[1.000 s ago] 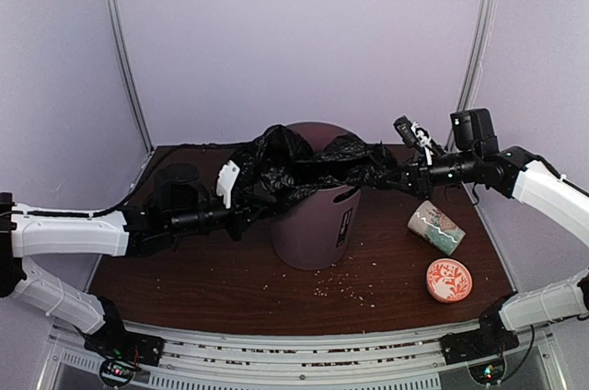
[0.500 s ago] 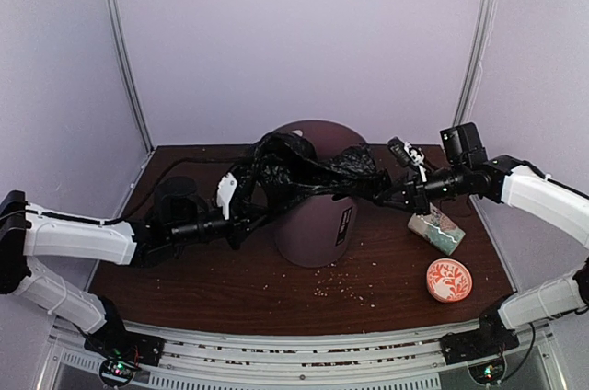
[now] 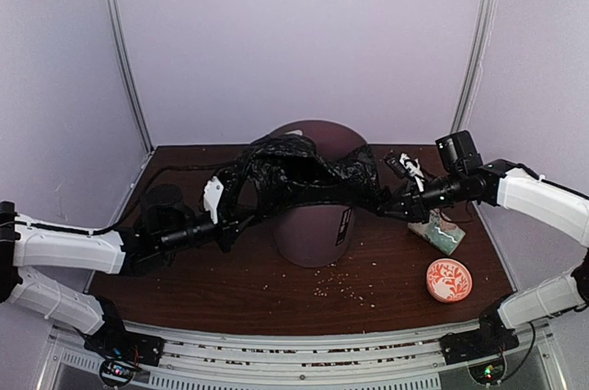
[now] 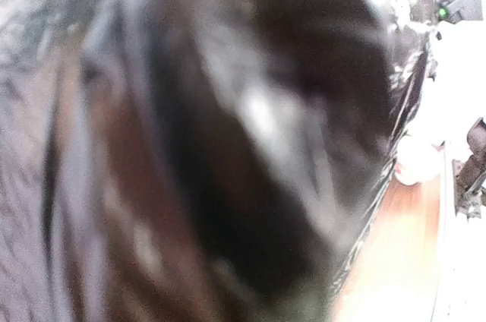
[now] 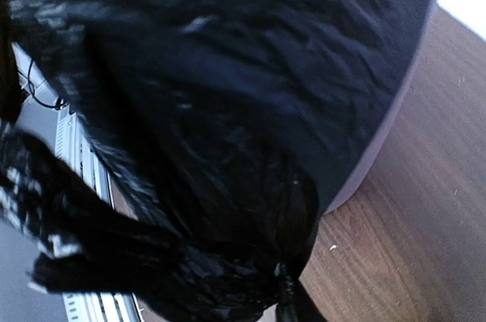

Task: Put the trash bags into the trash bin

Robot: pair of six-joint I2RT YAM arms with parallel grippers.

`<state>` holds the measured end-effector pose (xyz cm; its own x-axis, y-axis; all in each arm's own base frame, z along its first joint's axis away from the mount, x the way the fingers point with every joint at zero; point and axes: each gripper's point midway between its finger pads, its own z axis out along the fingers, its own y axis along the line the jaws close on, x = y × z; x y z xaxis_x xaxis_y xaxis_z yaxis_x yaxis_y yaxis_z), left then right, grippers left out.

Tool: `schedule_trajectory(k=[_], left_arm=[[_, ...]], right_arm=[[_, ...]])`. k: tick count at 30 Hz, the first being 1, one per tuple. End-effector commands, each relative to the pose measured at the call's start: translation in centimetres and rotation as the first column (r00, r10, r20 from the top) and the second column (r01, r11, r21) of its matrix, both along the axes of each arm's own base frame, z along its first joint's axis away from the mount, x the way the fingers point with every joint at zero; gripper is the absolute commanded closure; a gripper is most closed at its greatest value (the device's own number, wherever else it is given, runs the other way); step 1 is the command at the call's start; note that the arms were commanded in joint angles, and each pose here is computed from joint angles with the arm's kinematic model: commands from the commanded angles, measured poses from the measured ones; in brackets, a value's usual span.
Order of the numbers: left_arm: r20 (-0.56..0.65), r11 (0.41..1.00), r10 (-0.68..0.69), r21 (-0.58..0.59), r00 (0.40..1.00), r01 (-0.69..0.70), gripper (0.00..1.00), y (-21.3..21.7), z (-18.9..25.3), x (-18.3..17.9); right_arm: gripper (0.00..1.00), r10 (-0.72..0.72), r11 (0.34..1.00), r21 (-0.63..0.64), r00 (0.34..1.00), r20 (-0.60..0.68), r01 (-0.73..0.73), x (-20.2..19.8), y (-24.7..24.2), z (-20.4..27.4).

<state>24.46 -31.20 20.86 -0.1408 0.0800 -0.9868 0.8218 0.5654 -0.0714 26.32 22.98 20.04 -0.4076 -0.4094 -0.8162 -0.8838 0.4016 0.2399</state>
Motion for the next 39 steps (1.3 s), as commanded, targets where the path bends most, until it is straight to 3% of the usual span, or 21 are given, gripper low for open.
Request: schedule_trajectory(k=[1,4,6,11,14,21,28,39], left_arm=[[-0.007,0.998,0.061,0.025,0.998,-0.061,0.91,0.2,0.6,1.4],[0.007,0.998,0.055,0.004,0.998,-0.055,0.71,0.9,1.5,0.6],[0.021,0.999,0.041,-0.015,0.999,-0.04,0.62,1.5,2.2,-0.2],[0.053,1.0,0.006,-0.011,0.999,-0.006,0.36,1.9,3.5,-2.4],[0.042,1.0,0.02,0.003,0.999,-0.02,0.33,2.4,4.1,-2.8],[0.115,0.988,0.15,-0.048,0.982,-0.145,0.32,4.8,7.3,-2.0],[0.151,0.985,0.169,-0.065,0.974,-0.161,0.34,3.4,9.6,-0.5],[0.162,0.972,0.236,-0.058,0.958,-0.229,0.39,2.9,10.3,1.4]], right_arm=[[0.7,-0.03,0.999,-0.04,1.0,0.008,0.03,0.7,-0.6,0.2],[0.38,0.028,0.999,-0.046,0.998,0.057,-0.025,-1.0,-1.0,1.5],[0.24,0.046,0.998,-0.047,0.995,0.093,-0.042,-2.0,-1.3,2.6],[0.09,0.066,0.992,-0.115,0.984,0.163,-0.048,-3.7,-2.7,3.7],[0.01,0.069,0.985,-0.169,0.981,0.18,-0.038,-4.2,-3.6,3.9],[0.05,0.101,0.986,-0.157,0.951,0.291,-0.057,-4.7,-3.2,7.4],[0.14,0.191,0.98,-0.123,0.918,0.348,-0.157,-5.1,0.9,10.4],[0.23,0.227,0.968,-0.19,0.904,0.364,-0.166,-5.1,4.8,8.7]])
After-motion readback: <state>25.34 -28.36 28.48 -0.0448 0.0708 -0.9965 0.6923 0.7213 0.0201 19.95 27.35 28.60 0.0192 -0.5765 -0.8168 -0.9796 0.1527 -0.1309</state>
